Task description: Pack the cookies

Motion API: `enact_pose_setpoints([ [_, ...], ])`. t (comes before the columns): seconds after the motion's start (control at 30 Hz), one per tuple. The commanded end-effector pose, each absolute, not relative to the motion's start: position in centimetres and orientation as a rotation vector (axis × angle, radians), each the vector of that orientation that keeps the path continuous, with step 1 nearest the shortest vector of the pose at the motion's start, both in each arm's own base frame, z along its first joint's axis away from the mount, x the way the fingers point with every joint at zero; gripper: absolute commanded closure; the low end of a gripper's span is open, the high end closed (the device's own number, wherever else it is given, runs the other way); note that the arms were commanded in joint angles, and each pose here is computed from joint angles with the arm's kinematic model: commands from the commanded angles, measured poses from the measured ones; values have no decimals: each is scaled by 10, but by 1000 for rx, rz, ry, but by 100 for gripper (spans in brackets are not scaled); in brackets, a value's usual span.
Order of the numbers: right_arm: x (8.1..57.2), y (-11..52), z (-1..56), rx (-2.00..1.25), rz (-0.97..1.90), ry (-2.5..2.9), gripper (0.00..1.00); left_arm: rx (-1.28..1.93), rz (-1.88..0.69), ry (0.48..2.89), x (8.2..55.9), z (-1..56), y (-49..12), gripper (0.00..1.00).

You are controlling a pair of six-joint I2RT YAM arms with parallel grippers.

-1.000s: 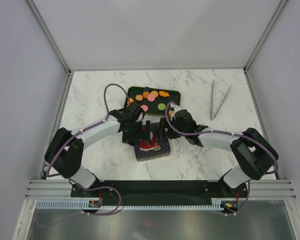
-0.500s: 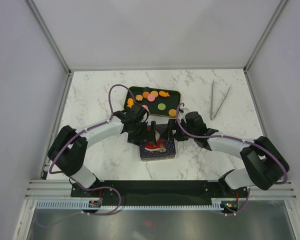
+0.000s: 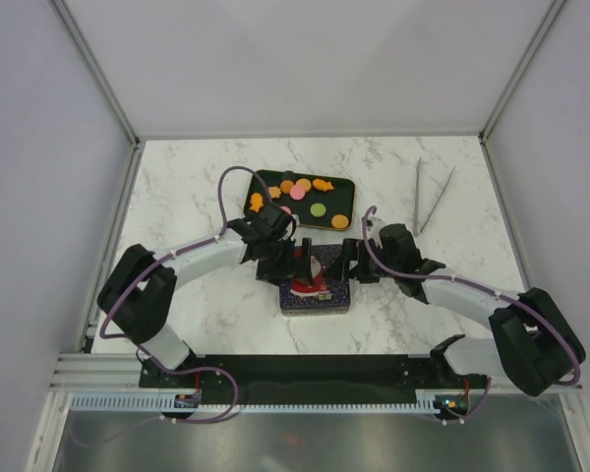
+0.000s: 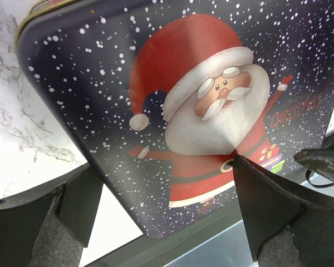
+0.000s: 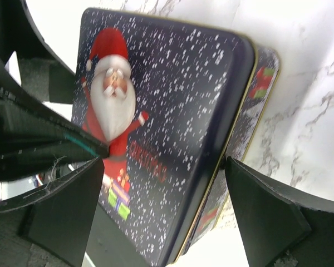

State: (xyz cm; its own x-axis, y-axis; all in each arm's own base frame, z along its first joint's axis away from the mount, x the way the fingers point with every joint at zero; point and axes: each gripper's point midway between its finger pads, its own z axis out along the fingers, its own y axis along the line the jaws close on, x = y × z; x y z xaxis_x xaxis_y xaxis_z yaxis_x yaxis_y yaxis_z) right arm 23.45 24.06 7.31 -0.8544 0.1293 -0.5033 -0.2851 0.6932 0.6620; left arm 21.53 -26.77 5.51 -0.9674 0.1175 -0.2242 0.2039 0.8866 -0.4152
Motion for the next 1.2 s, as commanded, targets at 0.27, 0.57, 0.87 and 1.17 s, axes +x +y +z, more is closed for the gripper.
enact_pose_setpoints([
  [0.27,200,226,69,-104,1116,2420,3,271,-504,2887,218,27,-255,0],
  [0.57,188,221,71,-48,1149,2414,8,262,-520,2881,218,30,-257,0],
  [0.87,180,226,69,-11,1246,2393,22,246,-580,2848,213,45,-270,0],
  [1.17,176,228,58,27,1288,2402,41,220,-619,2844,198,43,-284,0],
])
